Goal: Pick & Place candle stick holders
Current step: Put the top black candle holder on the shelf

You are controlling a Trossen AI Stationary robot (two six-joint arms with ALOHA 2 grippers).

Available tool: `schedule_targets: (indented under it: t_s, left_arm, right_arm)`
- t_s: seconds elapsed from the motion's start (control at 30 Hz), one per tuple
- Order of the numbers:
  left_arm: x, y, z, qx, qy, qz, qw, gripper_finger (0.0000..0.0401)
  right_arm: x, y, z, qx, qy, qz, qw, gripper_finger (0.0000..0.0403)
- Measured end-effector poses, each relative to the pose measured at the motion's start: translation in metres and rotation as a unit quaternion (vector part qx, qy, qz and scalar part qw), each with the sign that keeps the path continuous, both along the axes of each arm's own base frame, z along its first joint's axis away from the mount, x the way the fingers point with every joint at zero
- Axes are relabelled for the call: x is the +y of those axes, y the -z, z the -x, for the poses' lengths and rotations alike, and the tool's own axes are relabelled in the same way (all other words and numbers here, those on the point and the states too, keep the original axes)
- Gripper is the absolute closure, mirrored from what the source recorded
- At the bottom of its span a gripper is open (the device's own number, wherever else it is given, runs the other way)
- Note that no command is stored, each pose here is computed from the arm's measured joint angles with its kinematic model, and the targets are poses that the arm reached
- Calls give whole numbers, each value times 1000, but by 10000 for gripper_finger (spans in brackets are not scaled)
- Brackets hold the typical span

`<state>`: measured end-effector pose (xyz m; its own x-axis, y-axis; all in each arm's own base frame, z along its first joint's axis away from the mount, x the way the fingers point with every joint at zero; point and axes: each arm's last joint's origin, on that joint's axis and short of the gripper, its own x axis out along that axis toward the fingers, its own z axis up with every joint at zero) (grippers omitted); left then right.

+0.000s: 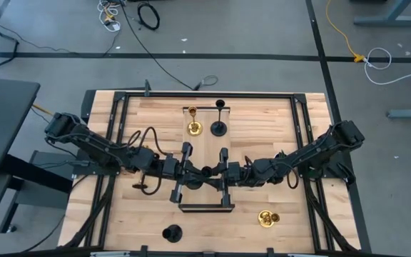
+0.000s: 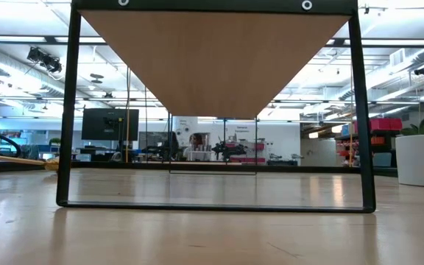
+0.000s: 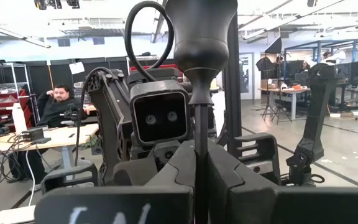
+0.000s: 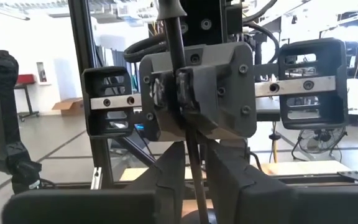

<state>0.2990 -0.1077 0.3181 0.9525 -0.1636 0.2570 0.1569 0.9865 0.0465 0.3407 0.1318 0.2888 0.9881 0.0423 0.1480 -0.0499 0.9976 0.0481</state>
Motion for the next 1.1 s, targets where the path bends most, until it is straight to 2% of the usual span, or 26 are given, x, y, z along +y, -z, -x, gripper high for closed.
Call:
schedule_targets:
  t_s: [0.23, 0.77, 1.1]
  left_arm:
    - [0, 0, 0, 1, 0, 3, 1000, 390]
    - [1, 0, 0, 1, -1, 4, 1000, 391]
    - [0, -1, 1, 1, -1, 2, 1000, 328]
  right_arm:
    - [0, 1, 0, 4, 0, 8, 1000, 393]
    - [0, 1, 0, 5, 11, 3, 1000, 402]
    - [0, 2, 0, 9, 18, 8, 1000, 403]
